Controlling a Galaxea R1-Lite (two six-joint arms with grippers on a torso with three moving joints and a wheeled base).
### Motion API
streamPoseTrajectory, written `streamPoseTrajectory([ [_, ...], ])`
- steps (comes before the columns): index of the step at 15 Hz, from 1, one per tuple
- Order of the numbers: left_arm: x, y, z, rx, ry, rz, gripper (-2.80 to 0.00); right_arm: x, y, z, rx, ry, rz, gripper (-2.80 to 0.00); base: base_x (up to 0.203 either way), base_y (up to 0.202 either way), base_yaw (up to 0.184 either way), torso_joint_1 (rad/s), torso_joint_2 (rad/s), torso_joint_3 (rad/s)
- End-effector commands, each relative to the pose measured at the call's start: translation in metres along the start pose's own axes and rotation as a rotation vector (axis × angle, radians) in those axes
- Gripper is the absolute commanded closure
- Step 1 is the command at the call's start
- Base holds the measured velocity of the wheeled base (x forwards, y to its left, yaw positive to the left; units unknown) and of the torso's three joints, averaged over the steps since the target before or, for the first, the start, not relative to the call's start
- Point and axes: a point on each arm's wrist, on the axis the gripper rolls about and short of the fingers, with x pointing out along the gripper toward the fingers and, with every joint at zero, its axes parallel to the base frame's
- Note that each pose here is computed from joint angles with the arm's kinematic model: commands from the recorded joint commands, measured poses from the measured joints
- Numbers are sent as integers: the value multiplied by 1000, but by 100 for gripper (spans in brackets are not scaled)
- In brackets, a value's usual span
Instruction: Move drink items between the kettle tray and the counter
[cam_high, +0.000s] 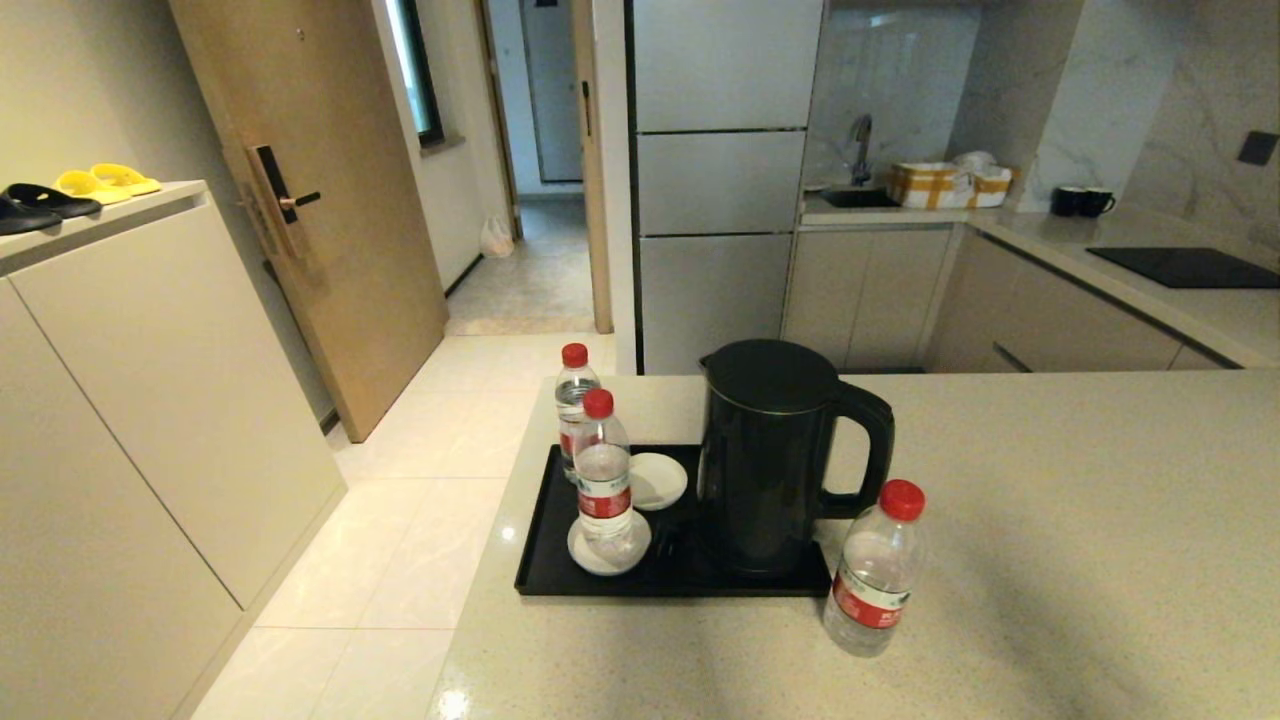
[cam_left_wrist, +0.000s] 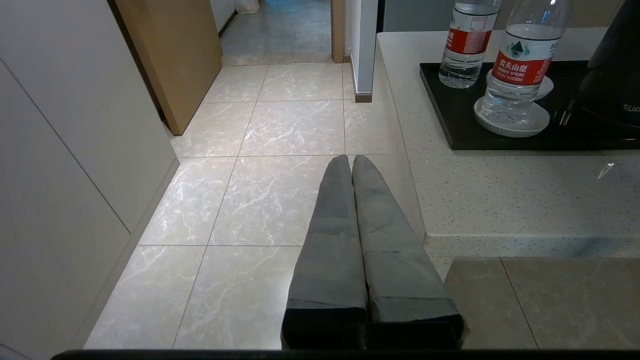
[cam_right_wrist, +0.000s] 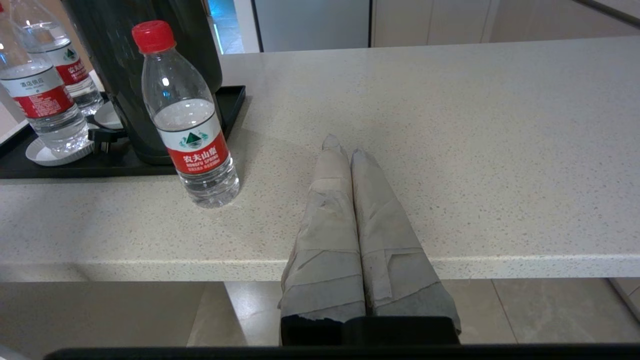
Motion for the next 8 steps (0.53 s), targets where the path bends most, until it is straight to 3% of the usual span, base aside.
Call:
streamPoseTrajectory([
  [1,0,0,0,0,2,1,0,0,0,0,0,1,1,0,0,0,0,0,0,0],
  [8,0,0,0,0,1,1,0,0,0,0,0,1,1,0,0,0,0,0,0,0],
])
